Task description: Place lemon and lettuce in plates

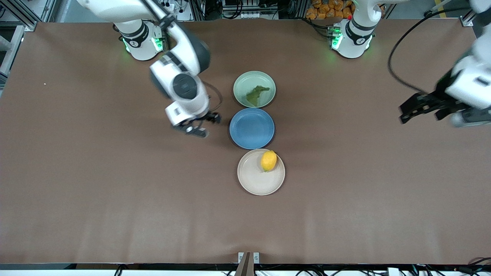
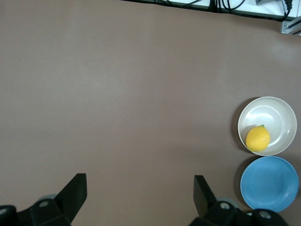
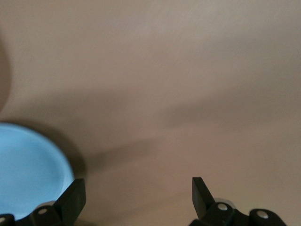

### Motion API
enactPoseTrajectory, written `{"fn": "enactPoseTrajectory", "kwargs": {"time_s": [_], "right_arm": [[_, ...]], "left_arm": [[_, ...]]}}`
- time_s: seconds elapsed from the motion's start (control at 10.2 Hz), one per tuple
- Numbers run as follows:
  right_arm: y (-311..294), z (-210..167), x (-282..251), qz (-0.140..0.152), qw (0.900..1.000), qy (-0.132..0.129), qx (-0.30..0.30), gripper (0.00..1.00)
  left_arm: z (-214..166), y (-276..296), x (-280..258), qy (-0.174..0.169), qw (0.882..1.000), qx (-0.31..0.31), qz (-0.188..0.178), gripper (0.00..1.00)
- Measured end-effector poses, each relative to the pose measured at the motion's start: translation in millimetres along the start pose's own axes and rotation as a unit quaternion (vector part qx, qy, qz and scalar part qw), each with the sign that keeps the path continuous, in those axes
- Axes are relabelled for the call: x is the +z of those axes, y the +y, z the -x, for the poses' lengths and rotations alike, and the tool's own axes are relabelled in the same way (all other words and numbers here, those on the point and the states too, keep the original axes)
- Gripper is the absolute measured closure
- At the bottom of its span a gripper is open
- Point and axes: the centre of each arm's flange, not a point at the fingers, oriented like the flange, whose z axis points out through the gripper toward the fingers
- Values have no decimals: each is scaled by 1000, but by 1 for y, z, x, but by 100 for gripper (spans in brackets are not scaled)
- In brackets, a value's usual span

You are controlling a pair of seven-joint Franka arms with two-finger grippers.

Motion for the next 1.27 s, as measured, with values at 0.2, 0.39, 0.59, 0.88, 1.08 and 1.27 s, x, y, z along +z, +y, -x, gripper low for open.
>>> {"fn": "enactPoseTrajectory", "kwargs": {"time_s": [0.2, 0.39, 0.59, 0.88, 1.08, 1.27], "right_arm": [[59, -61, -24, -12, 1000, 5, -23, 0], [123, -110, -41, -7, 998, 25, -60, 0], [186, -139, -60, 2, 996, 44, -84, 0], [237, -158, -96, 6, 992, 75, -99, 0], [267, -157, -129, 9, 991, 90, -100, 0], [288, -142, -166, 17, 993, 77, -89, 0]], "left_arm": [[10, -11, -13, -8, 1000, -7, 0, 0], [11, -12, -11, -11, 1000, -8, -1, 0], [13, -13, -6, -19, 1000, -9, -3, 0], [12, -14, -6, -20, 1000, -10, -3, 0], [12, -14, -6, -21, 1000, -10, -4, 0], [13, -15, -5, -24, 1000, -11, -4, 0]]}}
